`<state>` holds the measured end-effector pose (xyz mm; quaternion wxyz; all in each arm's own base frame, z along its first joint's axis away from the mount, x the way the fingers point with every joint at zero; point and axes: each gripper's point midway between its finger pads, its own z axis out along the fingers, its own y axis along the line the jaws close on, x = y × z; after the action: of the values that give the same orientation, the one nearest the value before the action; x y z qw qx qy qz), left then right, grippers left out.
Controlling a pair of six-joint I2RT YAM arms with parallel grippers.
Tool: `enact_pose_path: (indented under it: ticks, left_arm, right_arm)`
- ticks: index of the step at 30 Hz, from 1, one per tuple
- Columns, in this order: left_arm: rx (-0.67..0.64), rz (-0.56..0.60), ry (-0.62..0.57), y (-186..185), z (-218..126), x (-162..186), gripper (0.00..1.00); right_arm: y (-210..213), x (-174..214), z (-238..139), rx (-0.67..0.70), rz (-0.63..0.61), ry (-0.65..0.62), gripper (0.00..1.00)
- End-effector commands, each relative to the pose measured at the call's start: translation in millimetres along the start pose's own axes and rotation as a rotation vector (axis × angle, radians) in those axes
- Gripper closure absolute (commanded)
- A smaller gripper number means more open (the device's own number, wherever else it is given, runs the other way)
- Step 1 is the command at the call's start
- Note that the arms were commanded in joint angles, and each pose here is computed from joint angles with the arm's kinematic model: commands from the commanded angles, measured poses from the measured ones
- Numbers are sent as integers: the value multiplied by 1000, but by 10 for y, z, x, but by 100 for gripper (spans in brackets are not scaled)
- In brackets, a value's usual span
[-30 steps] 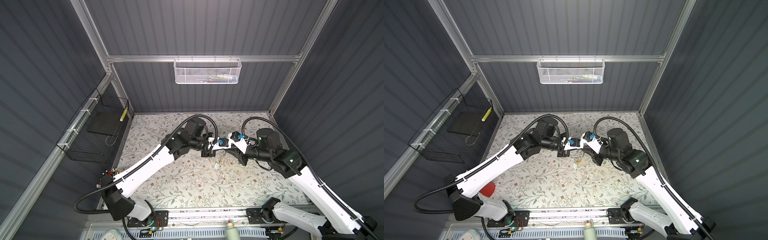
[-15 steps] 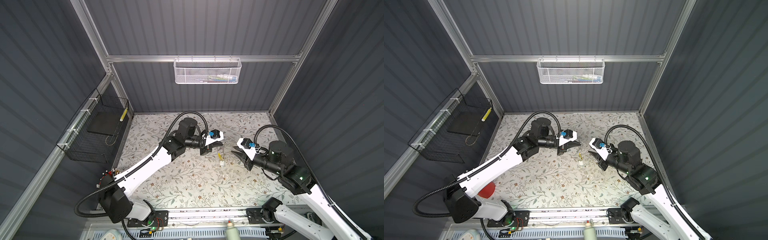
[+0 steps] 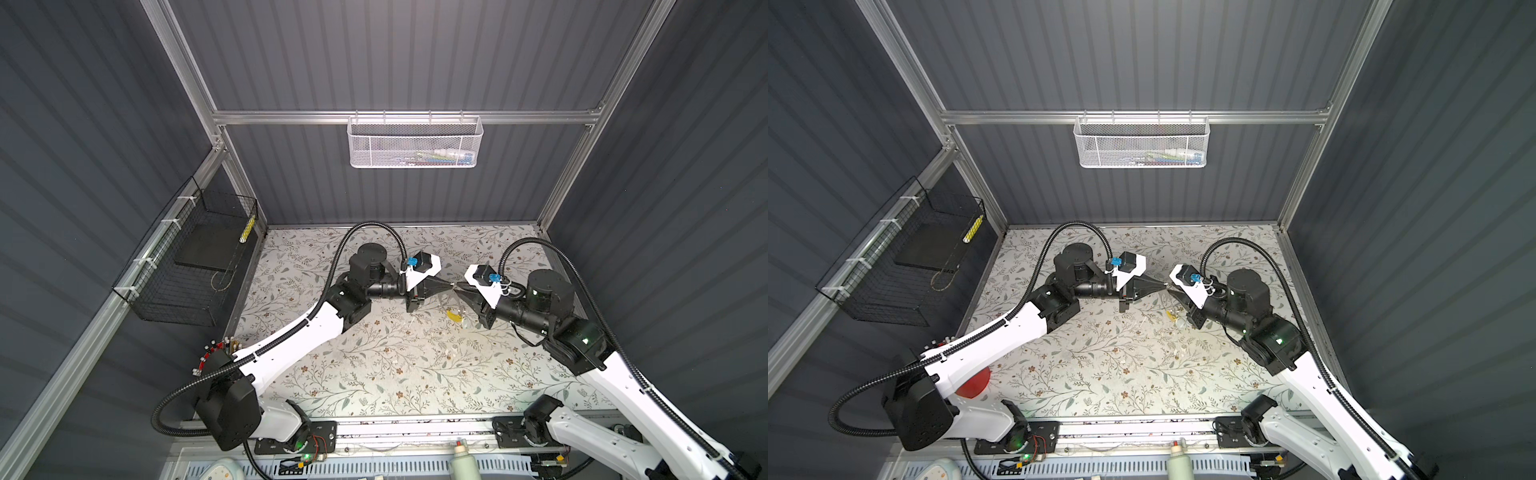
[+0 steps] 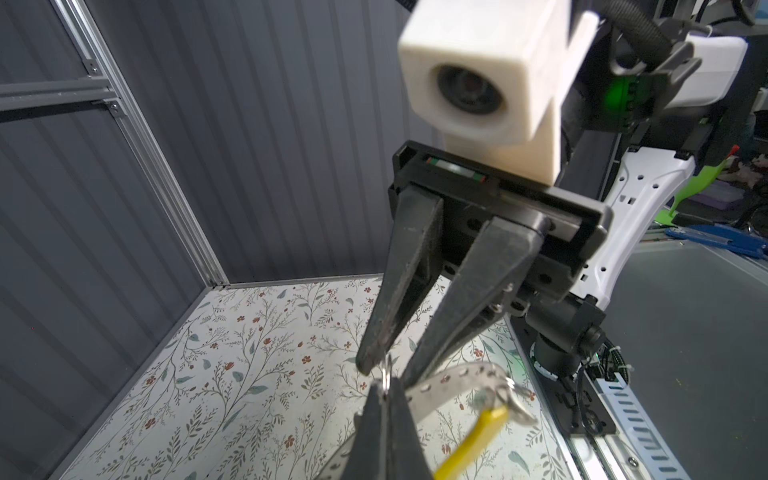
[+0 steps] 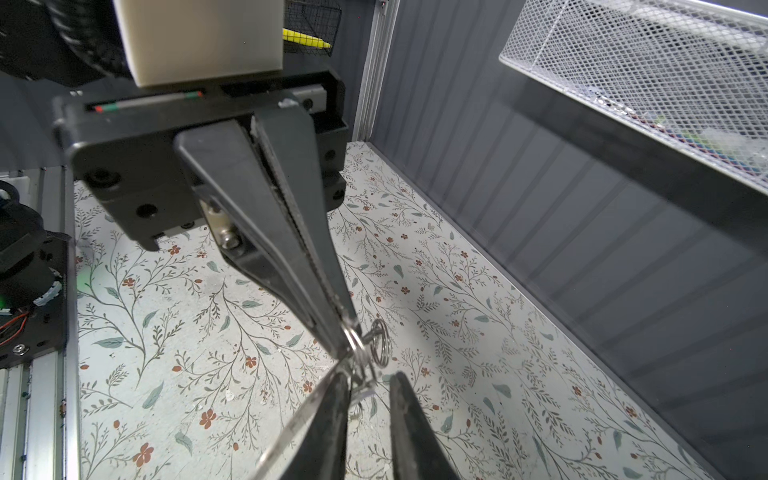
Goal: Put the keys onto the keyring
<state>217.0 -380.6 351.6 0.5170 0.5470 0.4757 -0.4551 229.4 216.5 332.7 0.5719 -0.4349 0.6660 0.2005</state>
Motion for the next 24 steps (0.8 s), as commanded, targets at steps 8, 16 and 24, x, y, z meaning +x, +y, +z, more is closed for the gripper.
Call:
enact_pose_path:
  ticks: [8, 16, 24]
  left_arm:
    - [38, -53, -201, 37, -116, -287, 100]
    - [94, -76, -219, -5, -94, -293, 100]
    - [119, -82, -216, -41, -92, -279, 100]
  right_arm:
    - [32, -143, -205, 12, -31, -83, 82]
    - [6, -285, -281, 9, -20, -144, 84]
    - [-16, -353, -160, -35, 1, -152, 83]
